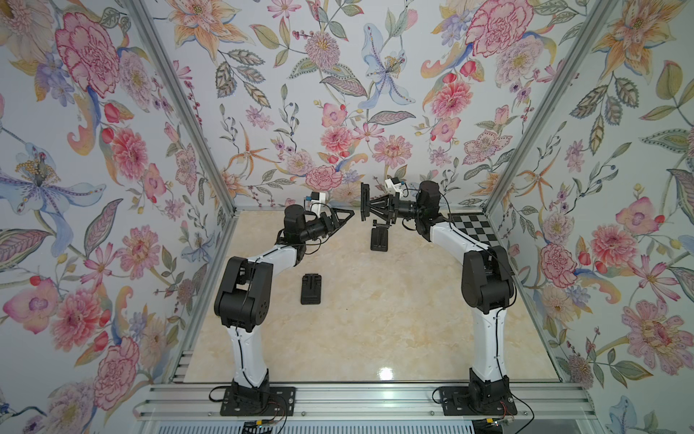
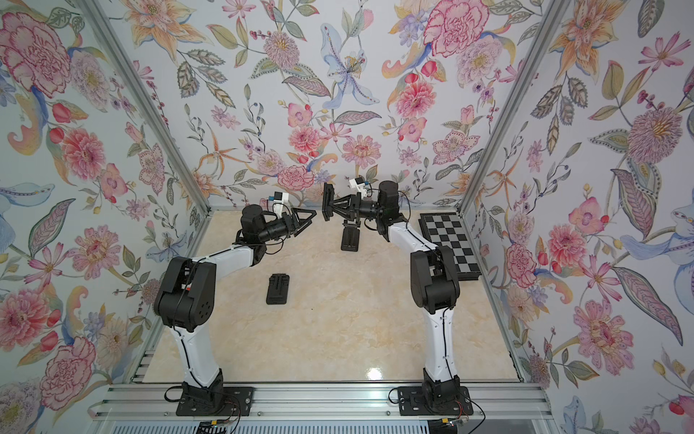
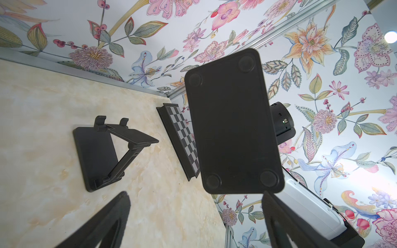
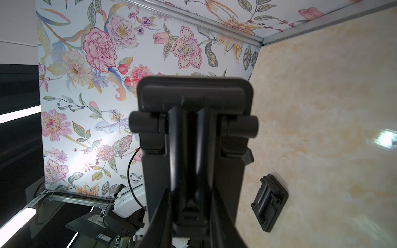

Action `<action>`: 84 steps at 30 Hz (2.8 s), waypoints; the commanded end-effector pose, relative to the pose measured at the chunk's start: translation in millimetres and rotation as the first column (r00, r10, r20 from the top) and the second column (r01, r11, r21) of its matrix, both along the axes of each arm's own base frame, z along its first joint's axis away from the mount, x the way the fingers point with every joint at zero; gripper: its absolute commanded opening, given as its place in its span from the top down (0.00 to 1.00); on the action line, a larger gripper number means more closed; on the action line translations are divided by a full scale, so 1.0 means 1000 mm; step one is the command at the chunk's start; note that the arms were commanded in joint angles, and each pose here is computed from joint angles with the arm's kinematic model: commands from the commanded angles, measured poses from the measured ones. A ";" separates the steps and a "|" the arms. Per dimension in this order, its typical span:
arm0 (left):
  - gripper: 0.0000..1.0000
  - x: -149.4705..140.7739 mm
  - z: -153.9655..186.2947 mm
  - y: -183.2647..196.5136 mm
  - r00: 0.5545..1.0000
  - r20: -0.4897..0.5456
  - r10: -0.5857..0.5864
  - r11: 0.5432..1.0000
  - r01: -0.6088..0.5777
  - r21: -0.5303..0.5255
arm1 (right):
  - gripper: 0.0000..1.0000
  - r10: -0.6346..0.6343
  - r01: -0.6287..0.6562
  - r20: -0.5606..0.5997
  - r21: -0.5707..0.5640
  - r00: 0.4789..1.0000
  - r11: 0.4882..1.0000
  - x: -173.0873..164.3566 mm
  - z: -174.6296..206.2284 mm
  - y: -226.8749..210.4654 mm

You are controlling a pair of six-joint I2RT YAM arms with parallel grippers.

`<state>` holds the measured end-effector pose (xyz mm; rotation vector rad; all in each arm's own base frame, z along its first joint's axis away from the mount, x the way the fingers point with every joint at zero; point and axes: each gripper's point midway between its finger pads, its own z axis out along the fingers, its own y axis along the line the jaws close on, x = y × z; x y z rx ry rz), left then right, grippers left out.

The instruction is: Open the phone stand

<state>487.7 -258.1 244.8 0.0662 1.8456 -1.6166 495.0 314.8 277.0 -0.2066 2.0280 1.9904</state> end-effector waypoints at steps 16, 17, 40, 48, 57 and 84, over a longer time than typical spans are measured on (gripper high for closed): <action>0.03 -0.004 0.022 -0.012 0.998 0.042 -0.046 0.995 0.049 -0.089 | 1.00 0.082 -0.084 0.045 0.051 0.996 0.995 -0.009 0.005 0.029; 0.02 -0.005 0.022 -0.012 0.998 0.042 -0.049 0.995 0.053 -0.090 | 1.00 0.085 -0.087 0.044 0.054 0.995 0.995 -0.009 0.005 0.031; 0.03 -0.010 0.019 -0.013 0.997 0.021 -0.080 0.990 0.081 -0.118 | 1.00 0.111 -0.114 0.039 0.096 0.993 0.989 -0.014 0.000 0.049; 0.09 -0.009 0.020 -0.013 0.996 0.020 -0.091 0.986 0.093 -0.137 | 1.00 0.113 -0.116 0.034 0.095 0.993 0.989 -0.012 -0.005 0.052; 0.22 -0.001 0.022 0.000 0.998 0.021 -0.059 0.987 0.061 -0.151 | 1.00 0.109 -0.111 0.024 0.090 0.994 0.990 -0.011 -0.011 0.051; 1.00 0.018 0.015 0.040 0.998 0.002 0.063 0.980 -0.062 -0.188 | 1.00 0.090 -0.090 0.013 0.053 0.996 0.995 -0.017 -0.019 0.046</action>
